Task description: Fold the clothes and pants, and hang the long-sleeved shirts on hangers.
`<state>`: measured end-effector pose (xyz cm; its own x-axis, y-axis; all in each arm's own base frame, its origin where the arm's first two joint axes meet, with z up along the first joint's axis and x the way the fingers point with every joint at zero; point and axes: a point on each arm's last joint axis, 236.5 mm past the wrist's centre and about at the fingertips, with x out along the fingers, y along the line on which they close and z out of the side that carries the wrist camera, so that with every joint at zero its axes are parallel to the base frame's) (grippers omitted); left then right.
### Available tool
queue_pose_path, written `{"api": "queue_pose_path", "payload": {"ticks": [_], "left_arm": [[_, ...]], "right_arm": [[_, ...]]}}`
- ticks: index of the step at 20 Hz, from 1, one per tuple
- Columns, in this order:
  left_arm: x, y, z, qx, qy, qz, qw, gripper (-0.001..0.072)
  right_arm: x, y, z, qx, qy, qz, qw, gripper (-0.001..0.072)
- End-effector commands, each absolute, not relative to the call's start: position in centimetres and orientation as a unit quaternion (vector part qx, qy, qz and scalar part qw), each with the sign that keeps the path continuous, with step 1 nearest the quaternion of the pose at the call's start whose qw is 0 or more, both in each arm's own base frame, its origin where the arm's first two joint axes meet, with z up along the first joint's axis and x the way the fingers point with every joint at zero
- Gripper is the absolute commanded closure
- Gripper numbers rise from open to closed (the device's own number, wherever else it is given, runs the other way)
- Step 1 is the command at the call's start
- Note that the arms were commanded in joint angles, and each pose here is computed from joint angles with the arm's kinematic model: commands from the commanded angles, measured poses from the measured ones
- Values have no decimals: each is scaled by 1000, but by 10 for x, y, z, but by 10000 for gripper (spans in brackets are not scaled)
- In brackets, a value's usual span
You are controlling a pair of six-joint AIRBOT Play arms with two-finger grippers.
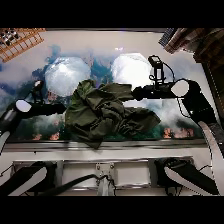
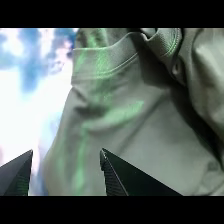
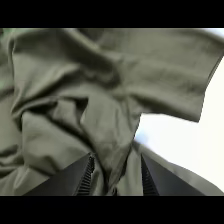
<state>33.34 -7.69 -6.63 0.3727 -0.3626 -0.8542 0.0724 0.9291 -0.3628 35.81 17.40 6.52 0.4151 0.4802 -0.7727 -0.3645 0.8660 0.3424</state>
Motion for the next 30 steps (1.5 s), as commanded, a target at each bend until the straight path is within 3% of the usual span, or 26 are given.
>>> {"api": "queue_pose_path", "payload": {"ticks": [1, 8, 10, 14, 18, 21, 23, 27, 30], "left_arm": [[348, -86, -100, -140, 542, -161, 813, 249], [369, -108, -110, -110, 552, -200, 802, 266], [371, -123, -101, -100, 549, -221, 800, 465], [370, -158, -76, -68, 540, -291, 787, 698], [397, -163, -15, -58, 482, -308, 818, 700], [411, -154, 50, -46, 412, -305, 857, 701], [407, -151, 79, -36, 383, -305, 871, 700], [400, -151, 104, -29, 357, -308, 881, 700], [400, -151, 105, -28, 355, -308, 882, 700]], "right_arm": [[370, 173, 70, 66, 455, 242, 854, 345], [362, 174, 70, 77, 470, 243, 845, 346], [359, 174, 73, 73, 469, 244, 845, 346], [362, 163, 74, 63, 466, 232, 852, 346], [378, 82, 58, 75, 485, 116, 864, 348], [364, 12, 28, 110, 523, 34, 845, 335], [335, -7, 6, 115, 570, 24, 813, 94], [266, 1, -40, 163, 672, 10, 723, 85], [245, 13, -65, 195, 691, 5, 696, 87]]}}
